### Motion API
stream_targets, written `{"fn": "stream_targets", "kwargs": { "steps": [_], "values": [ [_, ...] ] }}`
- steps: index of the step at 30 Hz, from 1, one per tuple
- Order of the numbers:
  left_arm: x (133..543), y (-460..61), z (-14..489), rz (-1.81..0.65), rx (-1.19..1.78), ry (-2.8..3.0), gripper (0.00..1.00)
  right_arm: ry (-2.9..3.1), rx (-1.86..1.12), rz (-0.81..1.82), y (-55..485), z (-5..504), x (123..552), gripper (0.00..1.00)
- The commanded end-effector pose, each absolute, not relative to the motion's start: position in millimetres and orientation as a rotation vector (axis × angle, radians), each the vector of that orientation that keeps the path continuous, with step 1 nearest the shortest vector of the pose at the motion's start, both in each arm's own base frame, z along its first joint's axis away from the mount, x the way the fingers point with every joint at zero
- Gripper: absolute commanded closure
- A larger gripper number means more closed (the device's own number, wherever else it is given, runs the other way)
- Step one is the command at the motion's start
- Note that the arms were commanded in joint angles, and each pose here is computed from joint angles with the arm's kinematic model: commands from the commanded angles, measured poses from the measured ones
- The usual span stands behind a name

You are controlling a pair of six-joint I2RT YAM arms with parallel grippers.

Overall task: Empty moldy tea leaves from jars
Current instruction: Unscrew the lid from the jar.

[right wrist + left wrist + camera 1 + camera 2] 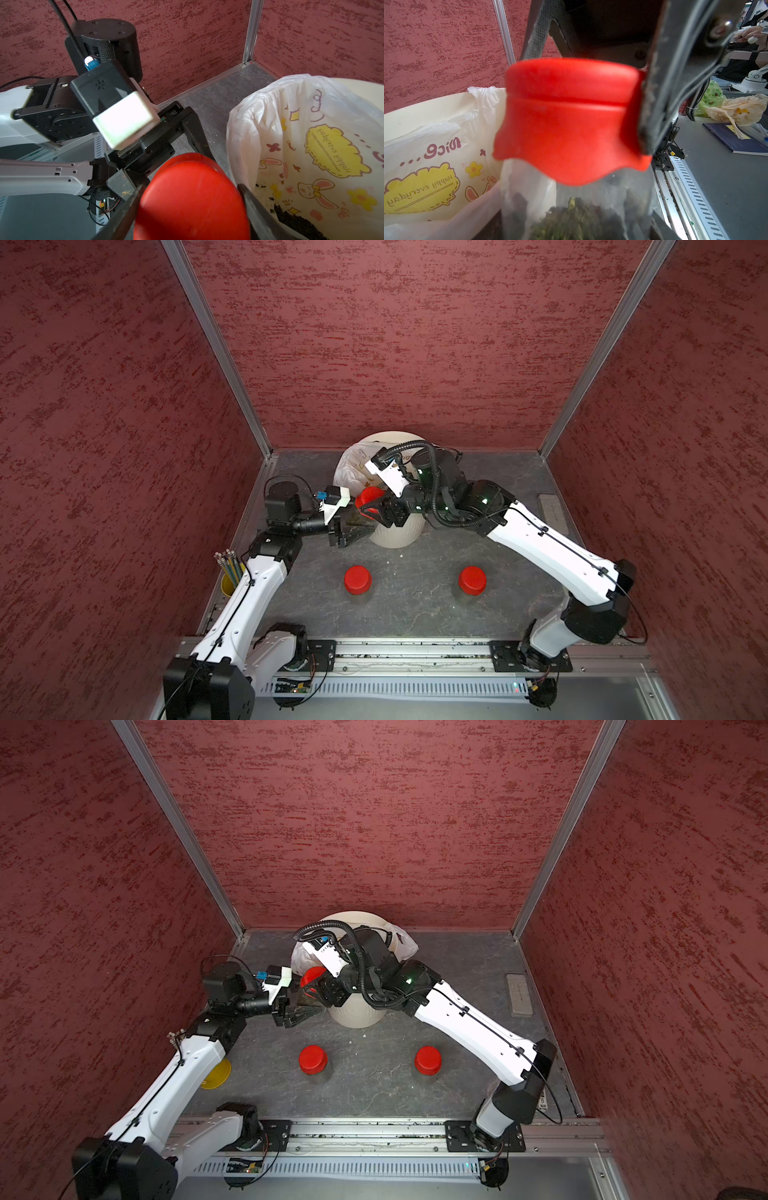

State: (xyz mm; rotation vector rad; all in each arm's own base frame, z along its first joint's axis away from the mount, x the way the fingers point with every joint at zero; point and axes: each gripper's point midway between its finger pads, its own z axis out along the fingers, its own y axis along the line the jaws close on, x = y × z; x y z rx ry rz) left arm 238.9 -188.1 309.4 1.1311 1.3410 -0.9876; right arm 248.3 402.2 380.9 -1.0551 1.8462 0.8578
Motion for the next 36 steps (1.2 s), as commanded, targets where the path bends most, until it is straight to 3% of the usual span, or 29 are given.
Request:
{"fn": "stream_targets", "kwargs": {
  "steps": [1,5,19,36],
  "values": [
    [237,-188,314,-0.98,1.14,1.32,0.35,1.757,-1.103,0.87,395,397,244,0.57],
    [237,-188,314,-0.982,1.14,1.321,0.35,1.704,-1.164,0.857,391,402,245,0.62],
    [238,-188,313,-0.985,1.138,1.326,0.35,1.425,-1.483,0.818,392,412,226,0.67],
    [239,-187,312,-0.988,1.136,1.332,0.35,1.312,-1.616,0.804,384,417,229,0.66]
  ]
}}
